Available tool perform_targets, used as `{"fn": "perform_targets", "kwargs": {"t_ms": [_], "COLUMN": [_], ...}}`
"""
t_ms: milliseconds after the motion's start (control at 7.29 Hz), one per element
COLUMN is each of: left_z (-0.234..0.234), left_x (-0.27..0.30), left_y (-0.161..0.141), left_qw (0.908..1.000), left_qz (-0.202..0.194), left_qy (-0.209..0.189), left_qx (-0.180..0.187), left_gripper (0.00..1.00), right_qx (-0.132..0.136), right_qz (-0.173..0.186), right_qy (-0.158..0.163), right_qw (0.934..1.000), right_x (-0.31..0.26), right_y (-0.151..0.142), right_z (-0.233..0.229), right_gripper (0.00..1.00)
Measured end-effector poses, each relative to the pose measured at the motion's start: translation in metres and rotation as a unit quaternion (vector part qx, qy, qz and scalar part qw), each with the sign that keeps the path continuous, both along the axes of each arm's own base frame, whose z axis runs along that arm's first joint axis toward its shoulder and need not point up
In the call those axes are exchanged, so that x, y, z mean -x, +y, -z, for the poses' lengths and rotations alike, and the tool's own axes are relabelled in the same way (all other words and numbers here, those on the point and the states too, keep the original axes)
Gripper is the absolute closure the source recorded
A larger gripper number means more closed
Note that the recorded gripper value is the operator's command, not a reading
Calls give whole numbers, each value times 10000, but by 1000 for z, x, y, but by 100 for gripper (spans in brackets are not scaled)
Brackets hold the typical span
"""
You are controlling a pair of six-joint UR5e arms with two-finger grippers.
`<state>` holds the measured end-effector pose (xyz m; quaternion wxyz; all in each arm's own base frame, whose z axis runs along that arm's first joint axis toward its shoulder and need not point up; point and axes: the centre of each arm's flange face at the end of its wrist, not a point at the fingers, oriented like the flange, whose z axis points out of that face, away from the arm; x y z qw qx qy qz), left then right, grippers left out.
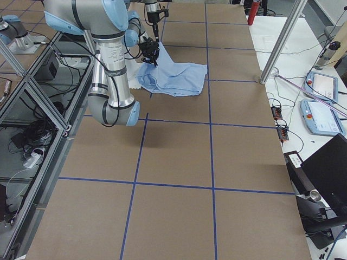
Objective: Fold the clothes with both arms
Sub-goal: 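Lift the near edge with both grippers and fold it toward the far edge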
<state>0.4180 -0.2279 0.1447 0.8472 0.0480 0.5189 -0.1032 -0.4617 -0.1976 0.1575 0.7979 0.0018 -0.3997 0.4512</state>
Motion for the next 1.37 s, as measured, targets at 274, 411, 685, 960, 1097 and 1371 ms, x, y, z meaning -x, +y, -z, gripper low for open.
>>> {"fn": "perform_targets", "kwargs": {"t_ms": [274, 411, 685, 960, 1097, 1371], "left_z": [-3, -5, -20, -36, -50, -77], "left_x": [-12, -19, -38, -64, -81, -113], "left_y": [-45, -71, -124, -174, -194, -220], "left_qw": [9989, 9977, 9949, 9921, 9910, 9898], "left_qz": [213, 344, 590, 744, 779, 774], "left_qy": [-263, -379, -535, -693, -764, -865], "left_qx": [-312, -441, -625, -735, -774, -831], "left_gripper": [100, 100, 100, 100, 100, 100], "right_qx": [-67, -114, -187, -239, -267, -398], "right_qz": [-203, -292, -490, -607, -633, -656], "right_qy": [113, 152, 252, 392, 480, 605], "right_qw": [9997, 9994, 9983, 9971, 9965, 9952], "right_x": [27, 34, 49, 58, 64, 84], "right_y": [-32, -50, -89, -127, -146, -190], "right_z": [-11, -17, -27, -37, -45, -68], "right_gripper": [100, 100, 100, 100, 100, 100]}}
